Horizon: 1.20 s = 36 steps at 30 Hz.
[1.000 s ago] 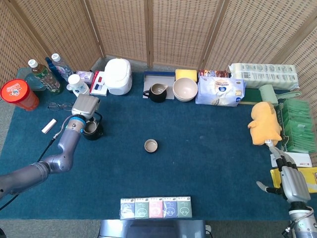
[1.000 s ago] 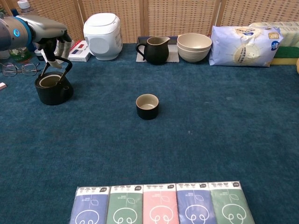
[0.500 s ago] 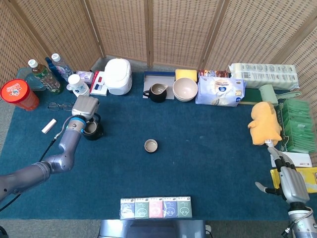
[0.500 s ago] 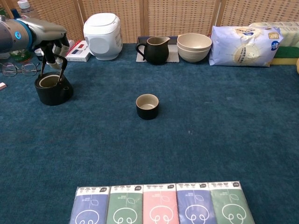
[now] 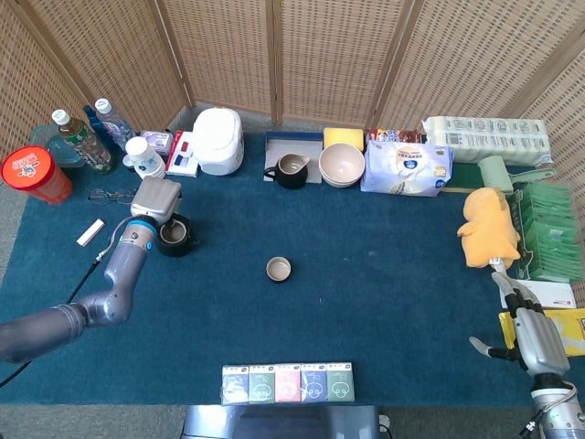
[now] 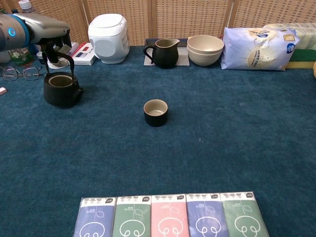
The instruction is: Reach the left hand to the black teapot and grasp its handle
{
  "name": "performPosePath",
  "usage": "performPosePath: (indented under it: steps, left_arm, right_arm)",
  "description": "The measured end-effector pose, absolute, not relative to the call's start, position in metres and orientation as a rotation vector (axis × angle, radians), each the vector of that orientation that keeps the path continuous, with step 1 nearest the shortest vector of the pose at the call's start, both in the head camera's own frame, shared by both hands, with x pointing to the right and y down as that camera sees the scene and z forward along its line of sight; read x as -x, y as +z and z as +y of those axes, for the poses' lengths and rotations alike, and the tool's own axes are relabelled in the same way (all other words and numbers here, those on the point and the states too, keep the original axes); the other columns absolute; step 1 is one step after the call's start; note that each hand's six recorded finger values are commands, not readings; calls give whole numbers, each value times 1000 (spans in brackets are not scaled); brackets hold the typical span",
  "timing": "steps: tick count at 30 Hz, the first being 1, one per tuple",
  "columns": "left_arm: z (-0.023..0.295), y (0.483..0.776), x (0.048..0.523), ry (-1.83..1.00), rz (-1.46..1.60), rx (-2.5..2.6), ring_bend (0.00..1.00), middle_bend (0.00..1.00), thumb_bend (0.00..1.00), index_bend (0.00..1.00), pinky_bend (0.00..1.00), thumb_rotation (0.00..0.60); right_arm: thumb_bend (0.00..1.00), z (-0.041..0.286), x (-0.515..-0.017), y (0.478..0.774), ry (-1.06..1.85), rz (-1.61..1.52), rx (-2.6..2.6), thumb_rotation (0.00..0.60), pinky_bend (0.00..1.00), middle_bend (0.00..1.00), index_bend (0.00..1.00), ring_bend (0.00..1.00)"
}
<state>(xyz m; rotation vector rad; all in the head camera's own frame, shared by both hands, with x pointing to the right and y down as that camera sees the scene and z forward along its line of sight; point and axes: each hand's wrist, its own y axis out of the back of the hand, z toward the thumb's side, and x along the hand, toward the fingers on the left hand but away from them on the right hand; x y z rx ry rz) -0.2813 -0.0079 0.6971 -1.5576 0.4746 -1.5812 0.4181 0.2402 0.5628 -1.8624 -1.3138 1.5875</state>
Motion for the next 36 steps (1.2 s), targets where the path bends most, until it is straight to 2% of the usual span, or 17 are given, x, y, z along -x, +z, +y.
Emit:
performPosePath:
  steps: [12, 24, 36]
  left_arm:
    - [7, 629, 254, -1303, 498, 1603, 746, 817, 323, 780, 872, 600]
    - [26, 621, 225, -1242, 497, 1660, 746, 817, 321, 780, 872, 600]
    - [30, 620, 201, -1217, 507, 1683, 746, 817, 320, 780, 872, 600]
  right_arm:
    - [0, 241, -416, 562, 1581, -1312, 1879, 600, 0, 0, 0, 0]
    - [0, 240, -417, 561, 1575, -1319, 1886, 600, 0, 0, 0, 0]
    - [0, 241, -417, 560, 1570, -1322, 1891, 600, 0, 0, 0, 0]
